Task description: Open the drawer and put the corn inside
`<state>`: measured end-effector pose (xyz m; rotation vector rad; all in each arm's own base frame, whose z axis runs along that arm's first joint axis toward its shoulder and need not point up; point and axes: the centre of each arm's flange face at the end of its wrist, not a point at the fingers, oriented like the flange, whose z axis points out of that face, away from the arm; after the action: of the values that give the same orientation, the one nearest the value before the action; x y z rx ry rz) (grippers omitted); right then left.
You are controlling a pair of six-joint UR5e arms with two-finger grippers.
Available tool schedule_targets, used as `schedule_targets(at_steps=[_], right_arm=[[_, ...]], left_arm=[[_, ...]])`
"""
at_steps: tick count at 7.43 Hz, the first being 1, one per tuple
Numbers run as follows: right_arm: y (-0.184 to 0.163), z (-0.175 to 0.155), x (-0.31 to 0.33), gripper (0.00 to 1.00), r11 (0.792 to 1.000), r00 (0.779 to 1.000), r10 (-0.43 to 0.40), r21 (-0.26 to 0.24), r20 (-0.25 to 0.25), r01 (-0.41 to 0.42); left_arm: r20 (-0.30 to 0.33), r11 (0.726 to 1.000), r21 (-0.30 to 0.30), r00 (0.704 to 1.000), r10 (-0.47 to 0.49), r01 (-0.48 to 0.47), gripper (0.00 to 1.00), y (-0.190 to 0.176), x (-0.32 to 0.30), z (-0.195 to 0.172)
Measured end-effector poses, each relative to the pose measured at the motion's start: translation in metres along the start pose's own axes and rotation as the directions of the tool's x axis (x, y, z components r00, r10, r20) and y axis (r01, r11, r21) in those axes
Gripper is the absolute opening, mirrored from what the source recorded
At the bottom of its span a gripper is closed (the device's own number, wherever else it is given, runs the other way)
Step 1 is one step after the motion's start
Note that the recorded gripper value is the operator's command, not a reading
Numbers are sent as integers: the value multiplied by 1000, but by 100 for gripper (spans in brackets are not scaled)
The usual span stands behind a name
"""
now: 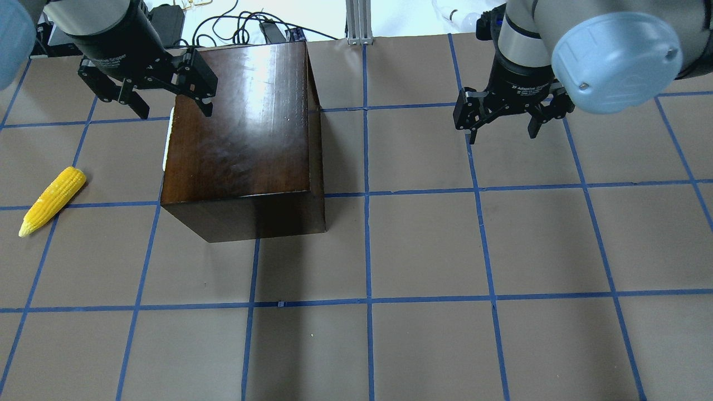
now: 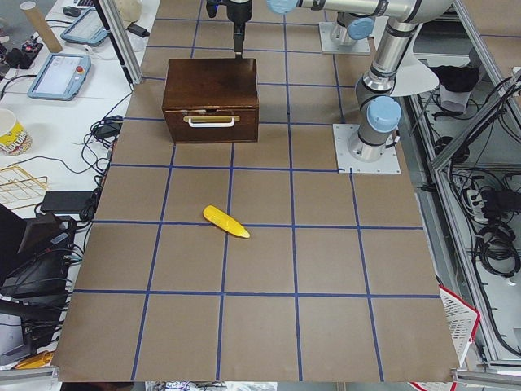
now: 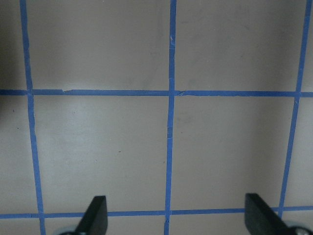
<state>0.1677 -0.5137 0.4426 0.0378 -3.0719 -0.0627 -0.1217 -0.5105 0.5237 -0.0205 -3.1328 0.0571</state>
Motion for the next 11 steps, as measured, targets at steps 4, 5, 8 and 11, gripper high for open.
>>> schedule_targets(at_steps=[4, 5, 8, 11], right_arm=[[0, 0, 0, 100, 1000, 1000, 0, 0, 0, 0], [0, 0, 0, 100, 1000, 1000, 0, 1, 0, 0], [0, 0, 0, 100, 1000, 1000, 0, 0, 0, 0], [0, 0, 0, 100, 1000, 1000, 0, 0, 0, 0]], left_arm=[[0, 1000, 0, 1000, 0, 0, 100, 0, 0, 0], [0, 1000, 3, 1000, 0, 0, 100, -2, 0, 1], [4, 1000, -6, 1000, -6, 6, 100, -14, -11, 10], [-4, 998, -56, 999, -38, 38, 100, -41, -87, 40]])
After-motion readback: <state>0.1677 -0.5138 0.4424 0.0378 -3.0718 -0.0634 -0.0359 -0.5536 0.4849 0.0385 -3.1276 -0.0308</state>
